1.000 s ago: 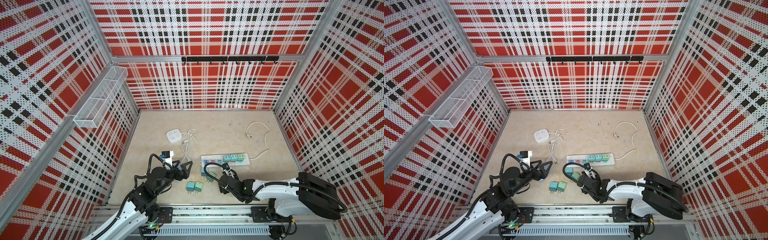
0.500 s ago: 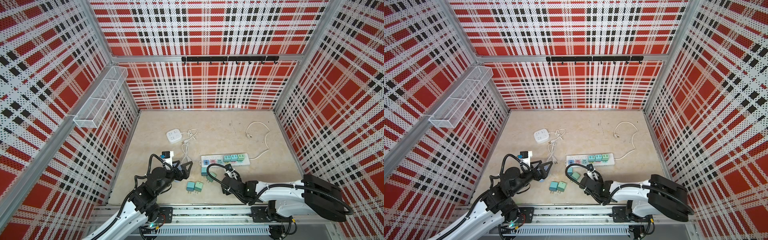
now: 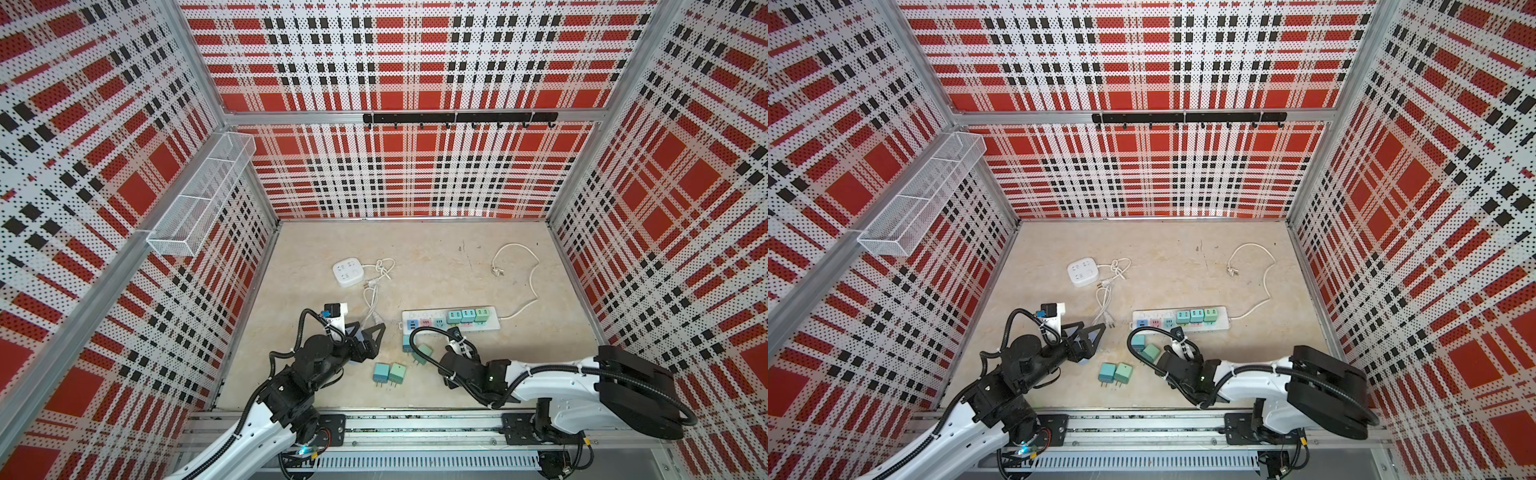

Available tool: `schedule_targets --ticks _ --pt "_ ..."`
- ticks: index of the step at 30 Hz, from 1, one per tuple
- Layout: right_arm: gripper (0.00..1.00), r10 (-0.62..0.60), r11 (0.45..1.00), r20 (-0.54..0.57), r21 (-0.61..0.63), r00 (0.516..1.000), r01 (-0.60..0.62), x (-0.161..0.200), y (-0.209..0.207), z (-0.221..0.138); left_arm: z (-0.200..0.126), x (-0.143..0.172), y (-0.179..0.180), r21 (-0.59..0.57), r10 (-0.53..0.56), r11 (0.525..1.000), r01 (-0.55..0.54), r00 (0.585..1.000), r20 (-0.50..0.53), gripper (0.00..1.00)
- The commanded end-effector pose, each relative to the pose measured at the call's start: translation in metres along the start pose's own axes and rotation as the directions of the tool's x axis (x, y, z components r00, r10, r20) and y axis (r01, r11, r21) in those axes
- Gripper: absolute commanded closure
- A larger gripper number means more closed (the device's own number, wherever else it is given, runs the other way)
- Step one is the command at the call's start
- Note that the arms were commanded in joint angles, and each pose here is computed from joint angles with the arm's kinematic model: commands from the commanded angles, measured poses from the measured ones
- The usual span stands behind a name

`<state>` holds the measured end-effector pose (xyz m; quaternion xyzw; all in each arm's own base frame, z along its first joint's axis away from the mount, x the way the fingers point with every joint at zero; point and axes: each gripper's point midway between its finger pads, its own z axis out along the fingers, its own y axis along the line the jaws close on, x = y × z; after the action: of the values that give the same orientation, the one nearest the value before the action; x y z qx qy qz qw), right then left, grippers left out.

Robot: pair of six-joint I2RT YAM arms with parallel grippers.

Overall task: Insert plugs into power strip
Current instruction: Pick up the plug from the bottom-center of the table.

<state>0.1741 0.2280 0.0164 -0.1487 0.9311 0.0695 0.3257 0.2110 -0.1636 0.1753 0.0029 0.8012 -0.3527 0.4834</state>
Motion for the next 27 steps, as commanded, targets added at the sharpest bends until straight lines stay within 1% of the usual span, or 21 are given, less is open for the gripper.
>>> schedule_targets --ticks 1,4,6,7,9,14,18,19,21,23,27 --pt "0.45 -0.011 1.000 -0.029 -0.005 1.000 0.011 0.005 0.006 0.006 0.000 -0.006 0.003 -0.011 -0.013 1.000 0.013 0.999 0.032 0.00" --pt "0.52 -0.015 1.000 -0.031 -0.006 0.999 0.014 0.006 0.006 0.007 0.001 -0.008 0.006 -0.028 -0.004 1.000 0.006 0.999 0.043 0.01" --pt "0.59 -0.014 1.000 -0.026 -0.010 1.000 0.013 0.006 0.006 0.006 0.001 -0.009 0.011 -0.053 0.007 0.999 -0.004 0.998 0.058 0.00" --pt "0.62 -0.011 1.000 -0.021 -0.013 1.000 0.011 0.006 0.005 0.005 0.001 -0.009 0.016 -0.074 0.002 0.997 0.003 0.998 0.066 0.00" --pt "0.66 -0.013 1.000 -0.009 -0.021 1.000 0.013 0.005 0.005 0.004 0.000 -0.010 0.019 -0.078 -0.006 0.997 0.011 0.998 0.069 0.00" --pt "0.73 -0.030 0.997 0.053 -0.064 0.998 0.034 -0.008 0.008 -0.006 0.001 -0.014 0.007 -0.003 -0.026 1.000 0.026 0.999 0.039 0.01" --pt "0.81 -0.090 0.989 0.156 -0.101 0.984 0.107 -0.029 0.012 -0.022 0.002 -0.015 -0.010 0.063 -0.009 0.998 0.009 1.000 0.002 0.00" --pt "0.83 -0.112 0.984 0.196 -0.114 0.974 0.136 -0.037 0.015 -0.028 0.003 -0.015 -0.015 0.082 -0.004 0.997 0.005 1.000 -0.010 0.01" --pt "0.85 -0.148 0.971 0.285 -0.140 0.947 0.194 -0.053 0.020 -0.039 0.005 -0.013 -0.024 0.115 0.014 0.993 -0.010 0.999 -0.036 0.05" --pt "0.88 -0.172 0.958 0.373 -0.153 0.912 0.243 -0.067 0.023 -0.052 0.005 -0.010 -0.036 0.148 0.046 0.988 -0.037 0.997 -0.057 0.09" --pt "0.91 -0.195 0.931 0.529 -0.166 0.826 0.326 -0.087 0.026 -0.078 0.003 -0.004 -0.067 0.219 0.132 0.969 -0.112 0.988 -0.079 0.14"
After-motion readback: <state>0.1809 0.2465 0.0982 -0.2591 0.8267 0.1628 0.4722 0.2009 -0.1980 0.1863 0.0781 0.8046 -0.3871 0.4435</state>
